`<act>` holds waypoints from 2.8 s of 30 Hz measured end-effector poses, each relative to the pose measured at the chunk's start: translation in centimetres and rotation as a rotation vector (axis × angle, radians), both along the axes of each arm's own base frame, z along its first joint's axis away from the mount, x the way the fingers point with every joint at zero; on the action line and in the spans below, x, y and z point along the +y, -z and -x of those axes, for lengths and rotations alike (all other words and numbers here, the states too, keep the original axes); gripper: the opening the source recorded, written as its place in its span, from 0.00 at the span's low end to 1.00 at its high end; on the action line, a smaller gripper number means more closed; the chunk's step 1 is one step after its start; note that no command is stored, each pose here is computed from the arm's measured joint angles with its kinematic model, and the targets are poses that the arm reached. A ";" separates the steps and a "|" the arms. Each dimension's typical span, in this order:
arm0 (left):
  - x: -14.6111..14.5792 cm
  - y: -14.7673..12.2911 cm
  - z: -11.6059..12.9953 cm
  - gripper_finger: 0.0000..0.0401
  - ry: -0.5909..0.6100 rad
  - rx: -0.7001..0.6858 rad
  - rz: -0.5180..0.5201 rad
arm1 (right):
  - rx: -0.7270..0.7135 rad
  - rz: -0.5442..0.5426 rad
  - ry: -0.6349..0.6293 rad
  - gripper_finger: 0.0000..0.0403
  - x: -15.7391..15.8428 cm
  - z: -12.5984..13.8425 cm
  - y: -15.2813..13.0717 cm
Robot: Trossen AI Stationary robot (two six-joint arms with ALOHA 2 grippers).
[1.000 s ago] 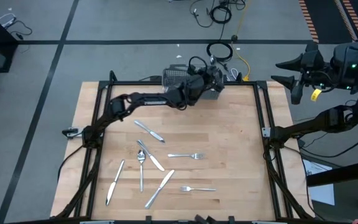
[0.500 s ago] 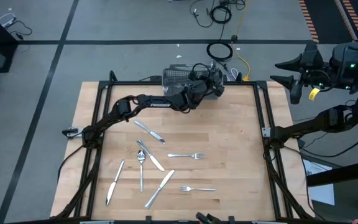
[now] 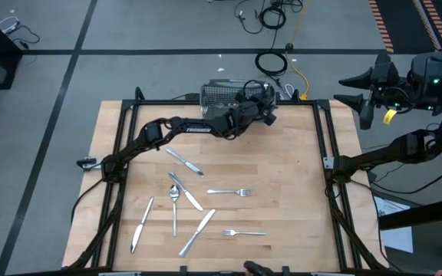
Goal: Sort silverware
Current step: Put the silver spoon into the silverware organizer, then put the silver table knife into the silverware organizer
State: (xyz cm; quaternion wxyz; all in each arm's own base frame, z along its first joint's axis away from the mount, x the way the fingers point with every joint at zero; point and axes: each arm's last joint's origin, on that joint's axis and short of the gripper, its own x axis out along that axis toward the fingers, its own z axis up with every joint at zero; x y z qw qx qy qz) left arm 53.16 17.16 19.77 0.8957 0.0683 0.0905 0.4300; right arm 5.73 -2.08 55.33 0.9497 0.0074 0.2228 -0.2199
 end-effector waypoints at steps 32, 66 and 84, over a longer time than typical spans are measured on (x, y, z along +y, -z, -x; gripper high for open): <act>-5.1 -20.8 14.8 0.49 0.357 0.462 0.086 | 0.054 -0.054 -0.087 0.49 -0.1 -1.4 1.0; -8.0 2.7 33.7 0.48 -0.038 0.775 0.860 | 0.208 -0.413 -0.186 0.49 -1.0 -16.0 21.2; -7.4 3.4 34.3 0.06 -0.145 0.626 1.098 | 0.195 -0.428 -0.175 0.49 -1.0 -16.1 21.1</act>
